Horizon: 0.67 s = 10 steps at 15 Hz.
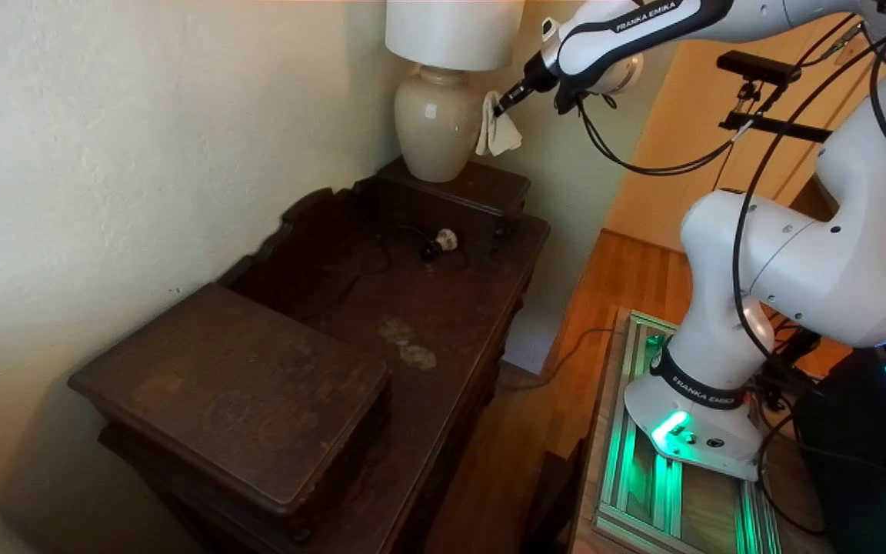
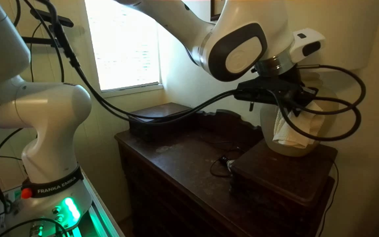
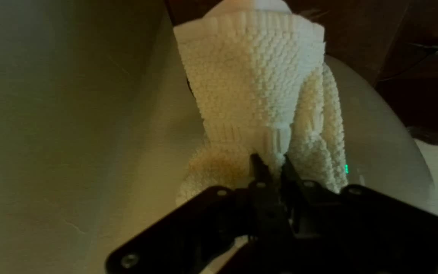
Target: Use the towel to wipe the lamp
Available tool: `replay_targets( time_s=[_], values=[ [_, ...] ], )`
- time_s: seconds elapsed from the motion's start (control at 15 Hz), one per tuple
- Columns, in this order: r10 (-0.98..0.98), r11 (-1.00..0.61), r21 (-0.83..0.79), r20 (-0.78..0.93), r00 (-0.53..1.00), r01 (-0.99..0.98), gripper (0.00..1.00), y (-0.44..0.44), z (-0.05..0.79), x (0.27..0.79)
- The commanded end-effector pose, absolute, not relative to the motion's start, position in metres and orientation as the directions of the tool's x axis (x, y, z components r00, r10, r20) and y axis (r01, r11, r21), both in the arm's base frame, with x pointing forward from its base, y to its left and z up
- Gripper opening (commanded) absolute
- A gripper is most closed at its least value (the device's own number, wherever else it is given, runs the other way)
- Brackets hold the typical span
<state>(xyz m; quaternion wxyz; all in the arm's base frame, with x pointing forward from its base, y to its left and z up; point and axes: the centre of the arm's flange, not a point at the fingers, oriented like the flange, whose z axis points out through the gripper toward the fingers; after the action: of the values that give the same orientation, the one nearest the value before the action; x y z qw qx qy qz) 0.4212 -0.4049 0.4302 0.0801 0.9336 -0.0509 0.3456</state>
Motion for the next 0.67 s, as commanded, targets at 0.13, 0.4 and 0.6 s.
replay_targets(
  time_s=[0.13, 0.4, 0.6],
  values=[
    [-0.073, -0.980, 0.111, 0.568, 0.820, -0.164, 0.03, -0.364, 0.433, 0.409],
    [-0.108, -0.981, 0.094, 0.472, 0.875, -0.172, 0.03, -0.344, 0.427, 0.401],
    [-0.107, -0.985, 0.080, 0.421, 0.901, -0.155, 0.03, -0.329, 0.426, 0.398]
  ],
)
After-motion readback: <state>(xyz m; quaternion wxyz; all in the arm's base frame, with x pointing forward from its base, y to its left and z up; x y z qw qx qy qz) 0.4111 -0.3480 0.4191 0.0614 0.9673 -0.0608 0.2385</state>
